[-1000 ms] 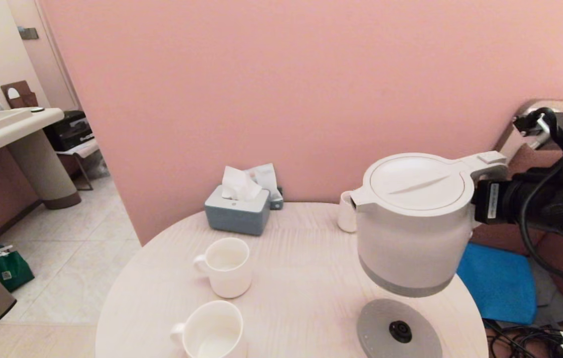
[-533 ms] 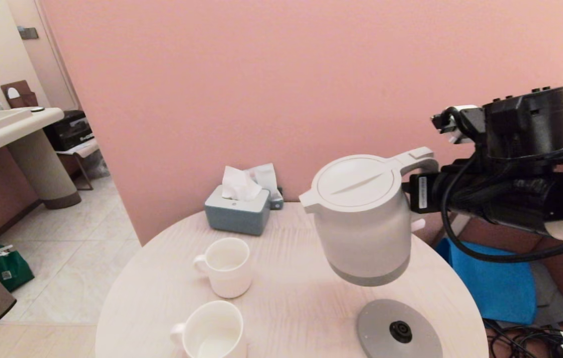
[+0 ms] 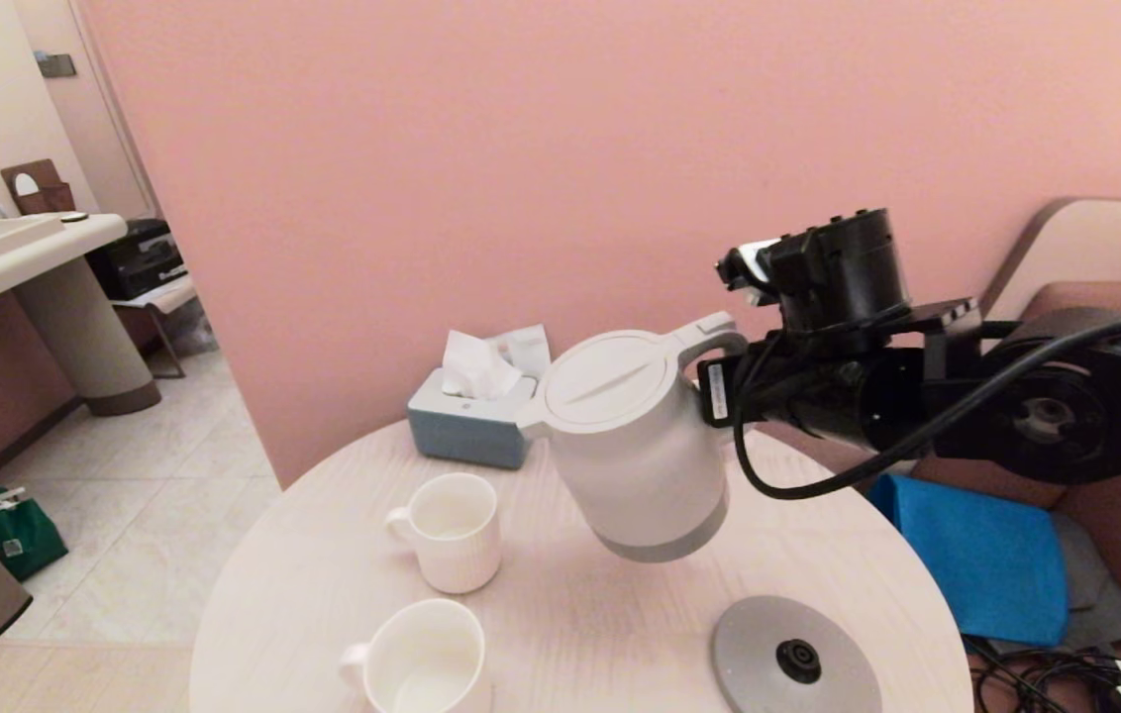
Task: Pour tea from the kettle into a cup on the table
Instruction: Pour water into the cup
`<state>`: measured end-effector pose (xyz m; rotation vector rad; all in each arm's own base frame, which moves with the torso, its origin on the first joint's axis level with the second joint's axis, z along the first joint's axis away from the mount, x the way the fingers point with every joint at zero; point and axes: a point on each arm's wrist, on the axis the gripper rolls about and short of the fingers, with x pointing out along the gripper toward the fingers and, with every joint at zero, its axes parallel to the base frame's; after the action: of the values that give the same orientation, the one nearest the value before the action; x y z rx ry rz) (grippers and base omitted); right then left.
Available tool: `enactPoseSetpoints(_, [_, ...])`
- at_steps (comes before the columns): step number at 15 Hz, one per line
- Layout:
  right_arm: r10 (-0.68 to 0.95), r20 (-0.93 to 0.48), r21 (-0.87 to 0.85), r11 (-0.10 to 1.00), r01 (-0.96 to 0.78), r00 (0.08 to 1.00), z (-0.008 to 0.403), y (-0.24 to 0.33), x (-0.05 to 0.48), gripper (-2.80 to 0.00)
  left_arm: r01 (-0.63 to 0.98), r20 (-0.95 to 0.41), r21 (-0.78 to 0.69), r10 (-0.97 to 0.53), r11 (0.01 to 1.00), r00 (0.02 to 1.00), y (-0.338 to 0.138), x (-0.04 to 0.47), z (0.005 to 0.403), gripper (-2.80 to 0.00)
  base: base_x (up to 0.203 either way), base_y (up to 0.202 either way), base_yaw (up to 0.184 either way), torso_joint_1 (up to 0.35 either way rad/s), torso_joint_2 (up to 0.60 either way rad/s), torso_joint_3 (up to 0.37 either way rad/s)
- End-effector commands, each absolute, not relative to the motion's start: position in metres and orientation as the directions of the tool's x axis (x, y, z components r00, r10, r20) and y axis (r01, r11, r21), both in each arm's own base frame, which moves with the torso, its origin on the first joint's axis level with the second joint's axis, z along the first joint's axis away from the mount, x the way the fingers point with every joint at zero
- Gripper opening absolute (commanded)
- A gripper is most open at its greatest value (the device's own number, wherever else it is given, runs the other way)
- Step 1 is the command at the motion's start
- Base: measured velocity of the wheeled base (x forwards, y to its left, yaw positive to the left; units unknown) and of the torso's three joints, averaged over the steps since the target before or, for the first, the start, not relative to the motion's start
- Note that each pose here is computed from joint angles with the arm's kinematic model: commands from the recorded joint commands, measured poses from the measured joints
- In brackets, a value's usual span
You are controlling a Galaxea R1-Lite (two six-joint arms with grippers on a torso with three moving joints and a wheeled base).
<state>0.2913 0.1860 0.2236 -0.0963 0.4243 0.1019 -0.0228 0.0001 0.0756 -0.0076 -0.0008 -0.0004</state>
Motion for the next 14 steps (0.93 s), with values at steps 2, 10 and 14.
enactPoseSetpoints(2, [0.091, -0.455, -0.1, 0.983, -0.153, 0.886, 0.203, 0.208, 0.297, -2.8, 0.0, 0.0, -0.008, 0.0, 1.0, 1.0, 0.0, -0.023, 0.076, -2.8, 0.0, 0.0, 0.0, 0.0, 0.0, 0.0])
enactPoseSetpoints(10, [0.083, -0.43, -0.198, 0.963, -0.183, 0.899, 0.195, 0.249, 0.294, -2.8, 0.0, 0.001, -0.008, 0.0, 1.0, 1.0, 0.0, -0.023, 0.076, -2.8, 0.0, 0.0, 0.0, 0.0, 0.0, 0.0])
enactPoseSetpoints(14, [0.067, -0.422, -0.229, 0.957, -0.178, 0.904, 0.194, 0.253, 0.301, -2.8, 0.0, 0.002, -0.008, 0.0, 1.0, 1.0, 0.0, -0.023, 0.076, -2.8, 0.0, 0.0, 0.0, 0.0, 0.0, 0.0])
